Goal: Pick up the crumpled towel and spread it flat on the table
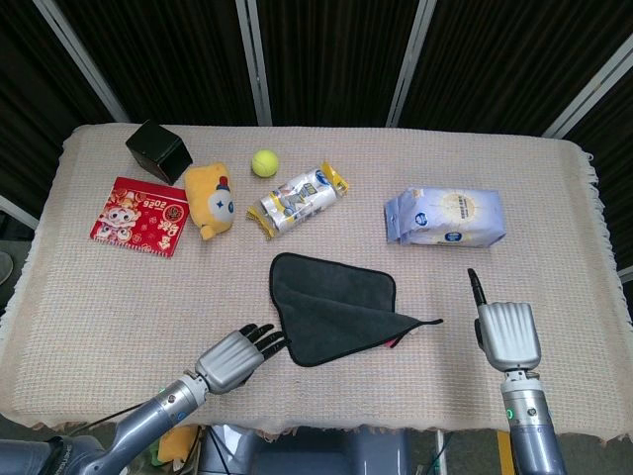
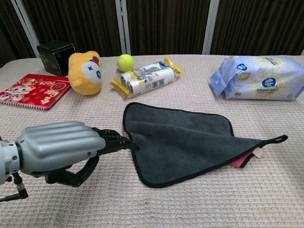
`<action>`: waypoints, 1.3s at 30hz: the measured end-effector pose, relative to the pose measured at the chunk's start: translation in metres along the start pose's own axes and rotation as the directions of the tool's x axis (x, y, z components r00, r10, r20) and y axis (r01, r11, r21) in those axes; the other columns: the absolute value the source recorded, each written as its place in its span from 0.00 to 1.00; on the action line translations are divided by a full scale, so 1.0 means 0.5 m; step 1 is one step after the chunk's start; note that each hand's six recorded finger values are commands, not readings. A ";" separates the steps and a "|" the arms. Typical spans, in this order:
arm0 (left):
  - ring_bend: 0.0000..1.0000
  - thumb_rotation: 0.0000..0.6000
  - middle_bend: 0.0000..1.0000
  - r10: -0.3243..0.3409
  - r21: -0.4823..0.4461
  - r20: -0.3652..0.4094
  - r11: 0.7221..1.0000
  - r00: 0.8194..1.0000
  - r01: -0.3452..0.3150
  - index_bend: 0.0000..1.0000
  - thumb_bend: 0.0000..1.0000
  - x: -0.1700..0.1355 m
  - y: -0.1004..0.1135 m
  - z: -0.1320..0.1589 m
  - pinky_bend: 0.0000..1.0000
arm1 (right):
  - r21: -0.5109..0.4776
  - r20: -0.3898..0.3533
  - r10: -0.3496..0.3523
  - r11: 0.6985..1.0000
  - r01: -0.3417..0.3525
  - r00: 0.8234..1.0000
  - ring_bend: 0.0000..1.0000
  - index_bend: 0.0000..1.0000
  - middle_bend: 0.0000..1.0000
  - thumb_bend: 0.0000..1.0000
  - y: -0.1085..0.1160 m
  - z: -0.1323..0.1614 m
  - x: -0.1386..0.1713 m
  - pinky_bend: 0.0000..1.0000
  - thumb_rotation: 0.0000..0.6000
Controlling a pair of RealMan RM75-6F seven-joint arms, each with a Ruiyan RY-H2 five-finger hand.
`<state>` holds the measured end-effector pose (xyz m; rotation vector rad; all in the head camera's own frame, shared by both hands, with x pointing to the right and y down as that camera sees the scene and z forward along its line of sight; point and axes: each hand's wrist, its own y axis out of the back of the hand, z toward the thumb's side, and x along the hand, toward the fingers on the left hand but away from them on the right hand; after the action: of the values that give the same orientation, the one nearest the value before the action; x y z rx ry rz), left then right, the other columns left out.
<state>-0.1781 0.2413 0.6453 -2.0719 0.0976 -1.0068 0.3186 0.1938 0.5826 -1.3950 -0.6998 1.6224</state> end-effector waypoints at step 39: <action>0.06 1.00 0.07 -0.190 0.107 0.034 0.977 0.981 0.186 0.06 0.95 0.062 -0.041 0.083 0.18 | -0.007 0.016 0.014 1.000 -0.014 1.000 0.91 0.00 0.93 0.51 -0.024 -0.034 -0.004 0.79 1.00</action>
<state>-0.1337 0.2693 0.6643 -2.0350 -0.1732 -1.0556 0.3380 0.1956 0.5901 -1.3962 -0.7075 1.6447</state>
